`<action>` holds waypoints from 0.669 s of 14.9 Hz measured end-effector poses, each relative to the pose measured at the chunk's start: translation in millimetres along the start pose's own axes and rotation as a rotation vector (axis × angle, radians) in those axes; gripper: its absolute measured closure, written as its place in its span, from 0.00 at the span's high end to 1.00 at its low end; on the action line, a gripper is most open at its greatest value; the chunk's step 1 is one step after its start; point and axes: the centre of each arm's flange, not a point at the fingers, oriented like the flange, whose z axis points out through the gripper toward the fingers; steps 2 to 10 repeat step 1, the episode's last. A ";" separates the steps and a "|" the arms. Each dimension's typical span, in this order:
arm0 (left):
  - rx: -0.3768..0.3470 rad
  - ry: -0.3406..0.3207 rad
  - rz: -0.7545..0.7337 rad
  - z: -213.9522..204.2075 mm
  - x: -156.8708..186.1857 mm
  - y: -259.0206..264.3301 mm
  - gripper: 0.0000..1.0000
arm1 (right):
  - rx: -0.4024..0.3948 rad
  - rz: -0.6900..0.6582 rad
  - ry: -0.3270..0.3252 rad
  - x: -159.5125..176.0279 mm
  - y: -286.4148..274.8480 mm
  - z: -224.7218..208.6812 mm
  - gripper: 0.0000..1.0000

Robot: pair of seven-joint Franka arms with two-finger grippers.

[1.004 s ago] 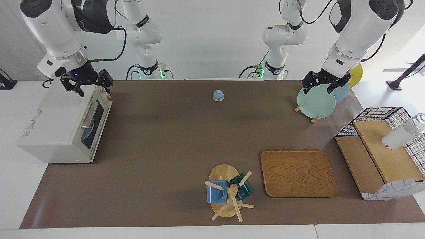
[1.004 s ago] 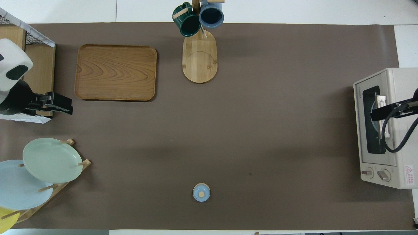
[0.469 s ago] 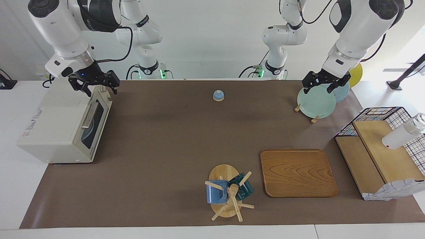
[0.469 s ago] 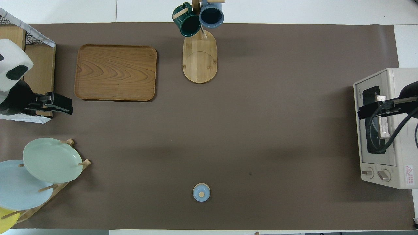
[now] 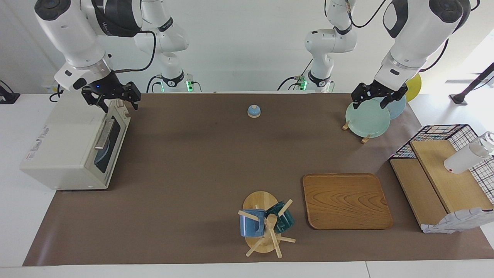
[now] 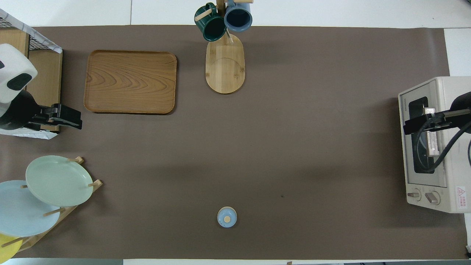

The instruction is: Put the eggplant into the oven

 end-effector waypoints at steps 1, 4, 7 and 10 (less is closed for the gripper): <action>0.000 0.000 0.000 0.0 0.0 0.0 1.00 | -0.002 0.000 0.000 0.0 0.1 0.0 1.00; 0.000 0.000 0.000 0.0 0.0 0.0 1.00 | -0.002 0.000 0.000 0.0 0.1 0.0 1.00; 0.000 0.000 0.000 0.0 0.0 0.0 1.00 | -0.002 0.000 0.000 0.0 0.1 0.0 1.00; 0.000 0.000 0.000 0.0 0.0 0.0 1.00 | -0.002 0.000 0.000 0.0 0.1 0.0 1.00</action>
